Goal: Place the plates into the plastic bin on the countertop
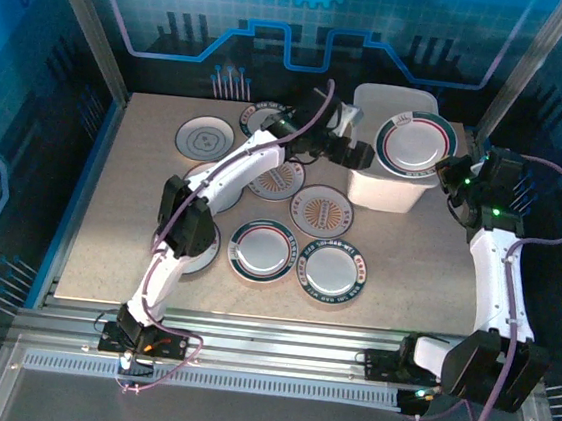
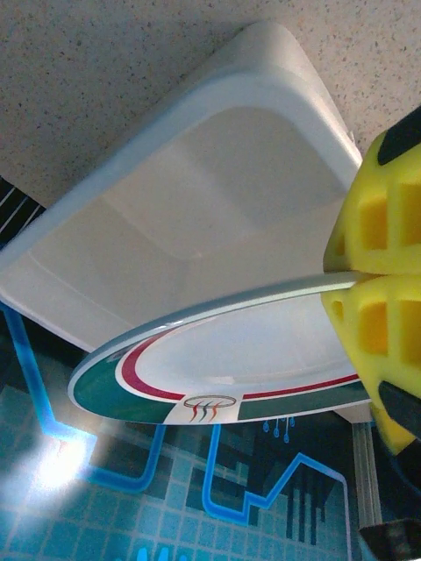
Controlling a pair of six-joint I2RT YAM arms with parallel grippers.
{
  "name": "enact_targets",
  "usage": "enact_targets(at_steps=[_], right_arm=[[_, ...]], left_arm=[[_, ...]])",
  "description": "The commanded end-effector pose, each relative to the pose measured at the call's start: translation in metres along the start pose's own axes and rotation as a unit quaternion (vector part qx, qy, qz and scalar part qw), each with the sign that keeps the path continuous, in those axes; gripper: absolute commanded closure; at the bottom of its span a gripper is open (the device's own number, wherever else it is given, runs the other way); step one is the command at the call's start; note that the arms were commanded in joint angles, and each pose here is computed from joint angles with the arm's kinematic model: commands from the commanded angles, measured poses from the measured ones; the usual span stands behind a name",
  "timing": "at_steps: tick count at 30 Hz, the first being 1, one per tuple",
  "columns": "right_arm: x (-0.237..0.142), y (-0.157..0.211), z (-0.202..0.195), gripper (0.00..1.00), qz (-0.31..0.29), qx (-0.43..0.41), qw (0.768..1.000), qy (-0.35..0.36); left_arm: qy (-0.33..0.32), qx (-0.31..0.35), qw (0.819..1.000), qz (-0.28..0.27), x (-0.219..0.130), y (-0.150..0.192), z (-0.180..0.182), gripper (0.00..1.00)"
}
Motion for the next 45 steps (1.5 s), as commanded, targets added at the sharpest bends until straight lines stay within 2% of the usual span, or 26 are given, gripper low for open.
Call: enact_targets(at_steps=[1, 12, 17, 26, 34, 38, 45], right_arm=[[-0.016, -0.023, 0.021, 1.0, -0.061, -0.007, 0.998, -0.025], [-0.058, -0.025, 0.016, 1.0, -0.103, 0.001, 0.994, -0.025], [-0.066, -0.017, 0.011, 1.0, -0.097, -0.003, 0.995, -0.016], [-0.076, -0.012, 0.005, 1.0, -0.094, 0.025, 0.995, -0.012], [-0.077, -0.011, 0.009, 1.0, -0.086, 0.036, 0.995, -0.023], [-0.083, -0.011, 0.01, 1.0, -0.093, 0.041, 0.995, -0.01], [-0.078, -0.006, 0.018, 1.0, -0.075, 0.049, 0.996, 0.002]], left_arm=[[-0.063, -0.033, 0.997, -0.013, 0.013, -0.007, 0.021, 0.04], [-0.083, -0.083, 0.993, -0.015, 0.041, -0.001, 0.041, 0.17], [-0.072, -0.119, 0.99, -0.009, 0.046, 0.002, 0.041, 0.34], [-0.033, -0.178, 0.983, -0.001, 0.035, 0.009, 0.026, 0.56], [-0.027, -0.222, 0.975, 0.005, 0.029, 0.021, 0.004, 0.67], [-0.03, -0.262, 0.964, 0.004, 0.028, 0.032, 0.0, 0.68], [-0.025, -0.296, 0.955, -0.003, 0.026, 0.054, -0.018, 0.7]])
Point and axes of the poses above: each hand's point on the last joint's axis, 136 mm out from that joint toward the fingers, its own x axis out along the fingers, its own z axis along the line the jaws close on, y = z × x, the point moved 8 cm from there along -x, back along the fingers, and after that the axes turned 15 degrees about -x, right-handed, at the moved point
